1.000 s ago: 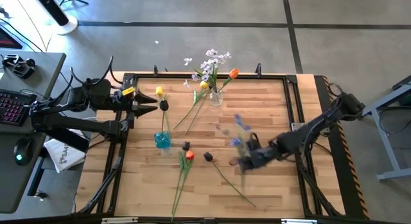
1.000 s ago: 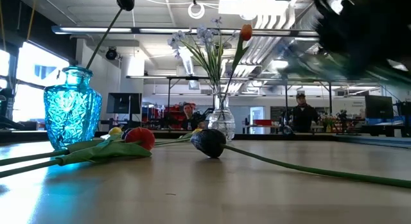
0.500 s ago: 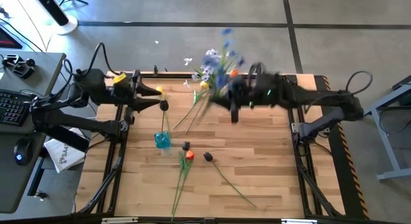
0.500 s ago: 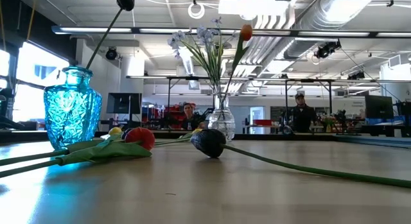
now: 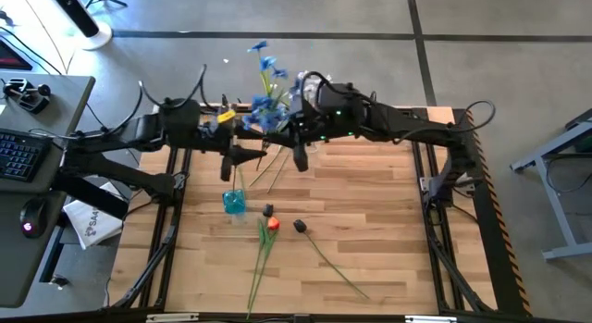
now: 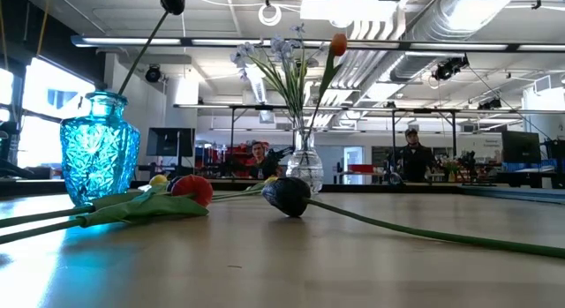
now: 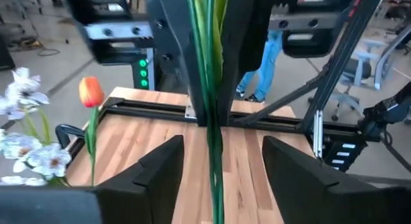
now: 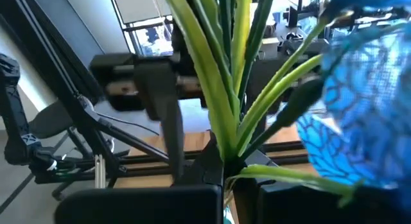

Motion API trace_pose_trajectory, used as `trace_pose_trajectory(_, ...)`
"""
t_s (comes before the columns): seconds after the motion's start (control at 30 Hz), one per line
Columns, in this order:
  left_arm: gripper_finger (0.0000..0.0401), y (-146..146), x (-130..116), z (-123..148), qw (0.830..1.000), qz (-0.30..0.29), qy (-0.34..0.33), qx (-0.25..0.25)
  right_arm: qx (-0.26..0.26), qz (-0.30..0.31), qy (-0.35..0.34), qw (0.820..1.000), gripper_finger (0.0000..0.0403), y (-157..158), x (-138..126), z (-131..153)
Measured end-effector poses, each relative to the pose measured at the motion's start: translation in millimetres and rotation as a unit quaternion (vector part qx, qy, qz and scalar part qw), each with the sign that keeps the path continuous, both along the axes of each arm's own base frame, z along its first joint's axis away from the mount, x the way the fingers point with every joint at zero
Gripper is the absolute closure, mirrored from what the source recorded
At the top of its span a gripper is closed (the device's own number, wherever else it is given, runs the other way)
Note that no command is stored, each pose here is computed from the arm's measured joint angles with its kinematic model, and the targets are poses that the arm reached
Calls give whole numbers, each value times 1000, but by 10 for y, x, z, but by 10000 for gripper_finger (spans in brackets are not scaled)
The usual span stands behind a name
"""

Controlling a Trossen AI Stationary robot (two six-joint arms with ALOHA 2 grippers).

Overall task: Sort flowers into vase by color
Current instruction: Put the blue flowers into the blue vase

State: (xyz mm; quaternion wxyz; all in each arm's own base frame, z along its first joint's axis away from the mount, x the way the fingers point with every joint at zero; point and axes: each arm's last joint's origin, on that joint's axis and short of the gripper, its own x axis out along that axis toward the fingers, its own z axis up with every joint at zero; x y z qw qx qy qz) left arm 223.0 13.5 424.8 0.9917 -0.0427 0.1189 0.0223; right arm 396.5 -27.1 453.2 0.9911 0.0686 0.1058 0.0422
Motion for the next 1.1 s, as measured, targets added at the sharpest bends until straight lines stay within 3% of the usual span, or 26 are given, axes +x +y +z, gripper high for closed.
trace_pose_trajectory(0.13, 197, 5, 82, -52, 1000, 0, 13, -1, -3, 2, 2, 1000, 402, -4, 55, -11)
trace_pose_trajectory(0.23, 222, 9, 113, -73, 1000, 2, 18, -1, -1, 0, 6, 1000, 402, -14, 56, -22)
trace_pose_trajectory(0.4, 323, 9, 109, -68, 1000, 4, 16, -1, 10, -4, 11, 1000, 386, -31, 53, -30)
trace_pose_trajectory(0.5, 387, 8, 78, -52, 1000, 8, 13, -12, 23, -3, 10, 1000, 351, -75, 41, -20)
trace_pose_trajectory(0.67, 396, -42, -125, 99, 999, 24, 18, -40, 40, 37, -7, 998, 254, -263, -104, 127)
trace_pose_trajectory(0.83, 399, -177, -583, 202, 991, 84, 45, -98, 12, 43, -34, 998, 171, -414, -371, 357)
trace_pose_trajectory(0.97, 400, -336, -878, 129, 981, 131, 22, -140, -11, 28, -38, 999, 144, -532, -450, 391)
trace_pose_trajectory(1.1, 400, -534, -964, -133, 981, 149, 15, -125, -26, 16, -38, 999, 140, -635, -475, 389)
